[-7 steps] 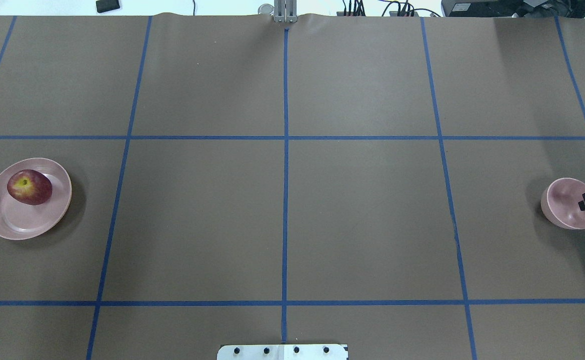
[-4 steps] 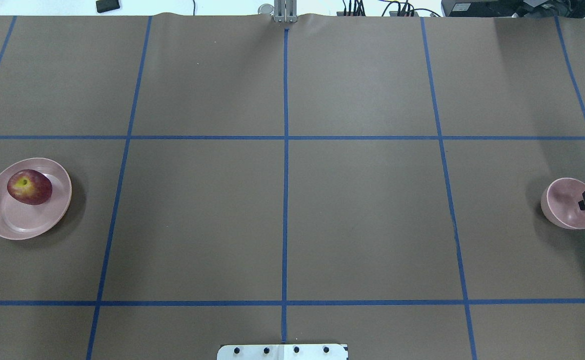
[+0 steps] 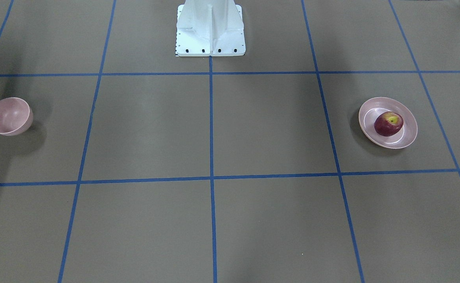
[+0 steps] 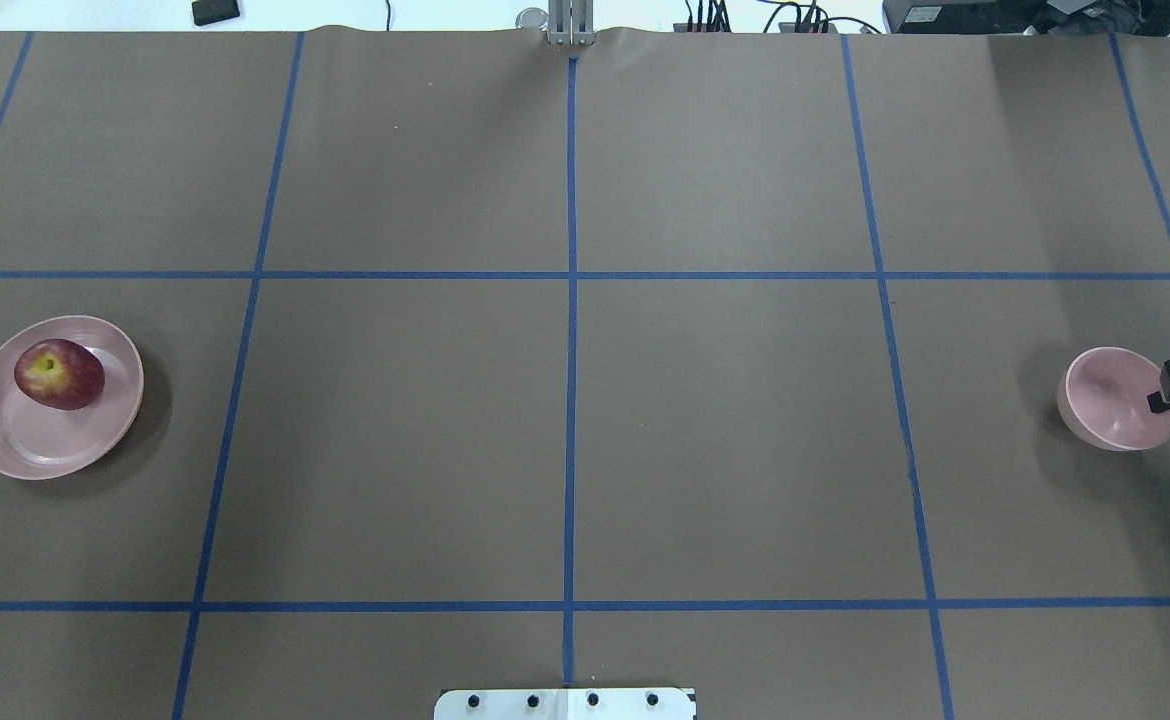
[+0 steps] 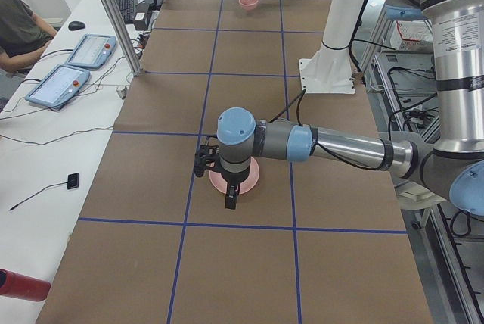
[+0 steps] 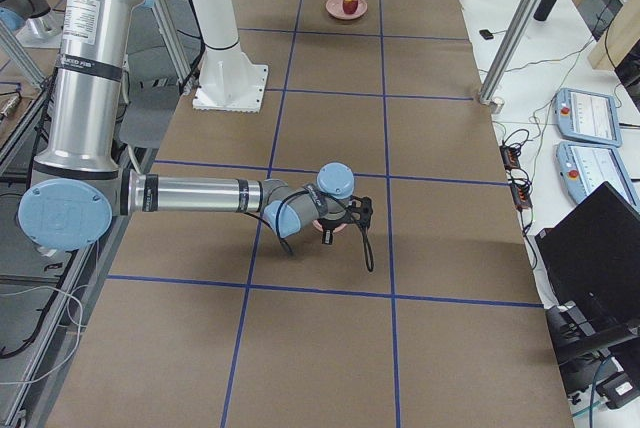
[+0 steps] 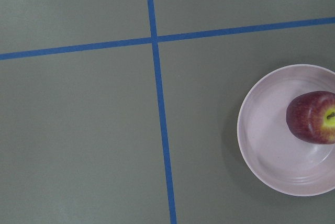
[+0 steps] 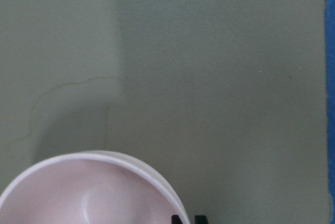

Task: Move apple from plate to bowl
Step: 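Slide the pink bowl with the right gripper toward the table centre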

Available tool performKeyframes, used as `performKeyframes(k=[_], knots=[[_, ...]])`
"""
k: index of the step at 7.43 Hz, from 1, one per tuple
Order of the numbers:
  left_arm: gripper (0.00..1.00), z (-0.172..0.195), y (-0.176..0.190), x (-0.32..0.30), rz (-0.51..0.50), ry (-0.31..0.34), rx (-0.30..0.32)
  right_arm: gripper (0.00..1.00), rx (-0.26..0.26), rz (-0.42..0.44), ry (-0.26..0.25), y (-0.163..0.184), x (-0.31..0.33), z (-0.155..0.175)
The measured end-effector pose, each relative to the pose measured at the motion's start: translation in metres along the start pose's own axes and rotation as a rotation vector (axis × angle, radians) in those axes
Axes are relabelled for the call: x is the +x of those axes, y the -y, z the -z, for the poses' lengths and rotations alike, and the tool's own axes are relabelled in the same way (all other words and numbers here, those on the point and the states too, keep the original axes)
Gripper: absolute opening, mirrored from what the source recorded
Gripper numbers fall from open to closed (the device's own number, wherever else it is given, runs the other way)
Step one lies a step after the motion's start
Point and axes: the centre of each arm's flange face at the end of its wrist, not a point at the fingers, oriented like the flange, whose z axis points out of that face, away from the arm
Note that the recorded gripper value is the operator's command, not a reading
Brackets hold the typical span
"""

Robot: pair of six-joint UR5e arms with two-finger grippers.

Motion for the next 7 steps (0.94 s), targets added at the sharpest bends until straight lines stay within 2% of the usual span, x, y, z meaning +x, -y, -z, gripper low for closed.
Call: performKeyframes(k=[2, 3, 4, 6, 7], knots=[[0.98, 0.001, 0.0, 0.001, -0.001, -0.002, 0.002, 0.0, 0.035, -0.067, 0.08, 0.016, -0.055, 0.032], [0.98, 0.001, 0.0, 0.001, -0.002, -0.003, 0.003, 0.0, 0.045, -0.101, 0.11, 0.028, -0.099, 0.035], [0.98, 0.001, 0.0, 0.002, -0.004, -0.004, 0.004, 0.0, 0.049, -0.132, 0.122, 0.041, -0.161, 0.025], [0.98, 0.001, 0.0, 0.001, -0.004, -0.006, 0.004, 0.0, 0.053, -0.283, 0.101, 0.059, -0.342, -0.005], [0.98, 0.0, 0.0, 0.001, -0.004, -0.006, 0.003, 0.0, 0.061, -0.336, 0.071, 0.064, -0.425, -0.013]])
